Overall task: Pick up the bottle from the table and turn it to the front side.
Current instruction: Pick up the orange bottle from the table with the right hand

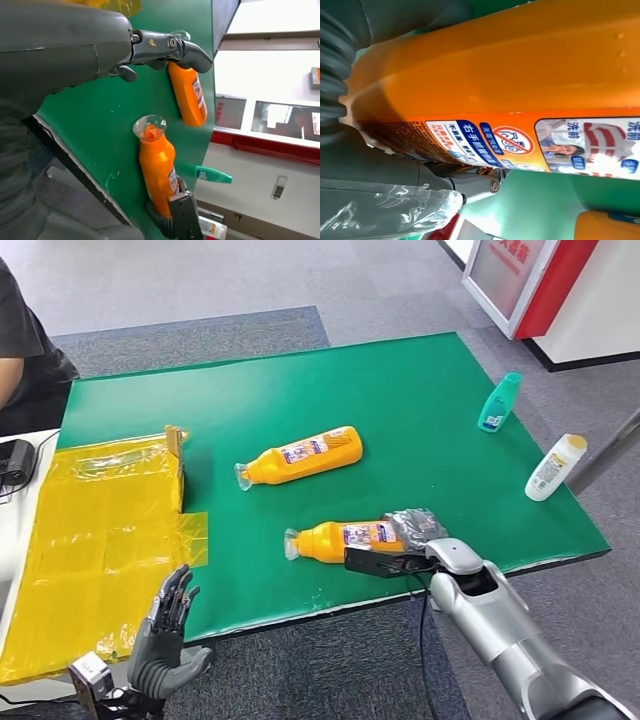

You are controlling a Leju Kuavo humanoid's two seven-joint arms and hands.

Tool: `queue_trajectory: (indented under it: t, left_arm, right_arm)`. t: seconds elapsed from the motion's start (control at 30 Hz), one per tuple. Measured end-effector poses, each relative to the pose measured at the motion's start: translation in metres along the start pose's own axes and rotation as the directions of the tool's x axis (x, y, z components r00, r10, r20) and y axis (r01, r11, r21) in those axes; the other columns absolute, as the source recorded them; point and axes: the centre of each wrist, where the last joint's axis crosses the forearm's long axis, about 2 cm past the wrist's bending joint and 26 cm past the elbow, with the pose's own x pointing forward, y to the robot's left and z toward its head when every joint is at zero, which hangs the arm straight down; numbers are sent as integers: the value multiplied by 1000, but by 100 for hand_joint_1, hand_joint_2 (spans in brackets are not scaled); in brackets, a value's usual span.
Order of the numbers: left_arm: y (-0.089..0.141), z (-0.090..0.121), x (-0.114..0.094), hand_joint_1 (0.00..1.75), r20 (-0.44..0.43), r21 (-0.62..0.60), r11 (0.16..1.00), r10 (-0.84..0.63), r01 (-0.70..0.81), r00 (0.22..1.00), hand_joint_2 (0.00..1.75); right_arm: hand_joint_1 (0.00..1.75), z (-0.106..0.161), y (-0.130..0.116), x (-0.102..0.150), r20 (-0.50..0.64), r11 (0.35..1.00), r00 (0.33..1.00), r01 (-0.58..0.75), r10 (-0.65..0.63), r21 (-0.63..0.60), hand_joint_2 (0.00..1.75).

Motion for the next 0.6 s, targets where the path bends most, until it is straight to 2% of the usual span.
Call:
queue_trajectory:
  t: [0.23, 0.43, 0.6]
  left_arm:
    - [-2, 8, -2, 0, -17, 13, 1000, 0, 1, 1000, 175]
    - [-4, 13, -3, 0, -27, 18, 1000, 2, -2, 1000, 175]
    - [-5, 20, -1, 0, -24, 22, 999, 32, -32, 999, 175]
  right_arm:
    - [175, 20, 10, 10, 63, 996, 997, 56, -52, -65, 175]
    - [175, 35, 9, 22, 114, 987, 991, 87, -72, -134, 175]
    - [175, 55, 10, 41, 203, 959, 973, 160, -113, -233, 175]
